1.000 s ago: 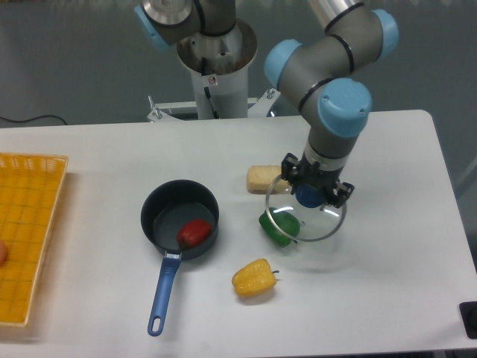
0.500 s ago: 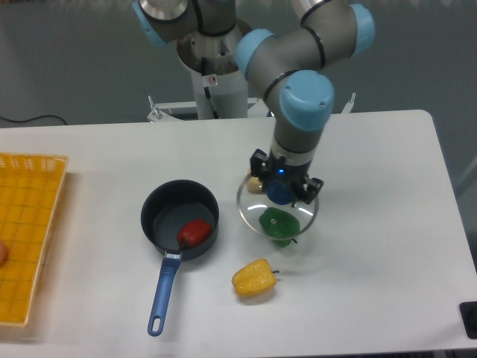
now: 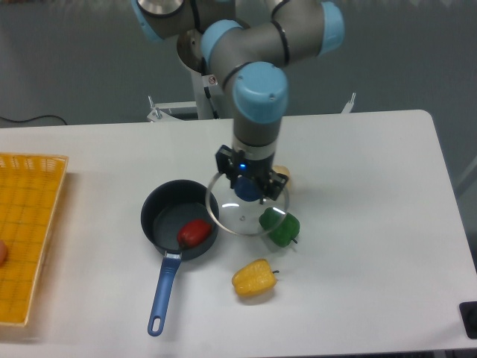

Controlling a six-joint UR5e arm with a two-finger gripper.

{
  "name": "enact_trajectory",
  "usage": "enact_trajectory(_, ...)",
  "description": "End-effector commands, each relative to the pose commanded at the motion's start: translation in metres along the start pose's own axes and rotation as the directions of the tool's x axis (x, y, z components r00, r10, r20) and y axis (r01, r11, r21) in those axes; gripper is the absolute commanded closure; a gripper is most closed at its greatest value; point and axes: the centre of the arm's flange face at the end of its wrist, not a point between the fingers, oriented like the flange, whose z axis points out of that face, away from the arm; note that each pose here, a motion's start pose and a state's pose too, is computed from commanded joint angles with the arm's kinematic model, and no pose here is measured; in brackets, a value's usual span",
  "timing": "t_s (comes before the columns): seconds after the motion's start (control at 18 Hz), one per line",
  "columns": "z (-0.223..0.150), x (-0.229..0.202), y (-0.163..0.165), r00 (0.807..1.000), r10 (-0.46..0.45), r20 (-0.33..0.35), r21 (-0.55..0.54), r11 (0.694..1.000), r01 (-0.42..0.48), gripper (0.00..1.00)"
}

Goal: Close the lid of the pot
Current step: 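Carry the held glass lid over to the blue-handled saucepan, then lower the glass lid onto the saucepan rim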

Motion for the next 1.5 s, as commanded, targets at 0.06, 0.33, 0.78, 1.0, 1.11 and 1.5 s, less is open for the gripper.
enact_trajectory(0.06, 0.001, 0.007, -0.004, 1.000, -0.001, 0.008, 0.004, 1.000, 0.001, 0.40)
enact_trajectory(0.33, 0.007, 0.037, -0.022, 0.999, -0.022, 0.043, 0.002, 1.000, 0.022, 0.40)
enact_trajectory(0.78, 0.021, 0.058, -0.042, 0.998, -0.019, 0.054, 0.005, 1.000, 0.019, 0.40)
enact_trajectory(1.0, 0.026, 0.063, -0.047, 0.999, -0.005, 0.048, -0.001, 1.000, 0.005, 0.40)
enact_trajectory(1.11, 0.029, 0.063, -0.048, 0.999, -0.005, 0.044, -0.003, 1.000, 0.005, 0.40)
enact_trajectory(1.5, 0.037, 0.070, -0.054, 1.000, 0.007, 0.027, -0.010, 1.000, -0.006, 0.40)
